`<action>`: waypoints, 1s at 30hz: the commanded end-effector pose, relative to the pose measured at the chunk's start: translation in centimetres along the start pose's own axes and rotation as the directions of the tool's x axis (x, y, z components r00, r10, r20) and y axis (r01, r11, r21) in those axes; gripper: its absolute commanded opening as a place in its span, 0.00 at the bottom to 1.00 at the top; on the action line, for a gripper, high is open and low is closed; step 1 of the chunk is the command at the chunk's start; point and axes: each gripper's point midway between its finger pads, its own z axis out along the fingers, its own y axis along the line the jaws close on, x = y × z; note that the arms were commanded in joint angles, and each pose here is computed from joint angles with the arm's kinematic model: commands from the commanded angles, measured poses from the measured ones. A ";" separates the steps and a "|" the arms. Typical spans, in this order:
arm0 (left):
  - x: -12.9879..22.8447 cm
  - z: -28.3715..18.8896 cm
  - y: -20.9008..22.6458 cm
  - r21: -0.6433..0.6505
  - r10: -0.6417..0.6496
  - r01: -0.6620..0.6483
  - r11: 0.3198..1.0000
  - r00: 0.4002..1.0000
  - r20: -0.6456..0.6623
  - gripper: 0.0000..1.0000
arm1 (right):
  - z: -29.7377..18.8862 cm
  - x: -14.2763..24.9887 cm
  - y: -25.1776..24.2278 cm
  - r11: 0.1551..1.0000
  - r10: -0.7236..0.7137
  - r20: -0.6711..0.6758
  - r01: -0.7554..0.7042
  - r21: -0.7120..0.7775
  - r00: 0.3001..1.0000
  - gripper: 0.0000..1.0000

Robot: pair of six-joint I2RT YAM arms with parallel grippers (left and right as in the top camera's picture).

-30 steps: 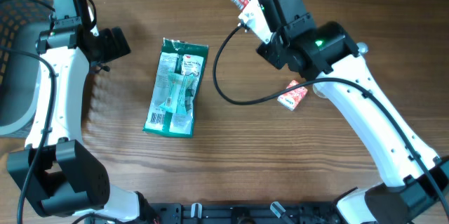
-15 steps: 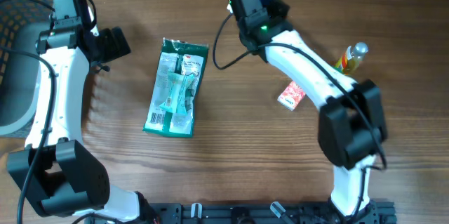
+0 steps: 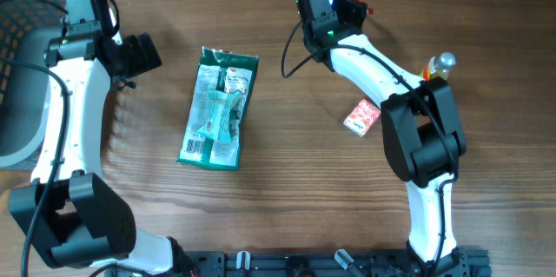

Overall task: Scan the item barcode
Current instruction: 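Hold the red strips before the scanner, then lower the red strips to the table right of center and release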

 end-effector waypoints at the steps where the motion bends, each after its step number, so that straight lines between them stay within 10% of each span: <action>1: -0.3 -0.2 -0.1 0.009 -0.006 0.006 1.000 1.000 0.010 1.00 | 0.3 0.0 0.9 0.998 -0.061 -0.026 0.061 -0.005 0.998 0.04; 14: -0.3 -0.2 -0.1 0.009 -0.006 0.006 1.000 1.000 0.010 1.00 | 0.0 0.0 2.5 0.988 -0.142 0.000 0.141 -0.067 0.990 0.04; 22: -0.3 -0.2 0.0 0.008 -0.006 0.006 1.000 1.000 0.010 1.00 | -2.7 0.7 -0.8 0.980 0.168 0.050 -0.162 -0.113 0.985 0.04; 30: -0.3 -0.2 -0.1 0.009 -0.006 0.006 1.000 1.000 0.010 1.00 | -14.3 3.7 2.0 0.631 0.477 0.039 -0.311 -0.710 0.878 0.04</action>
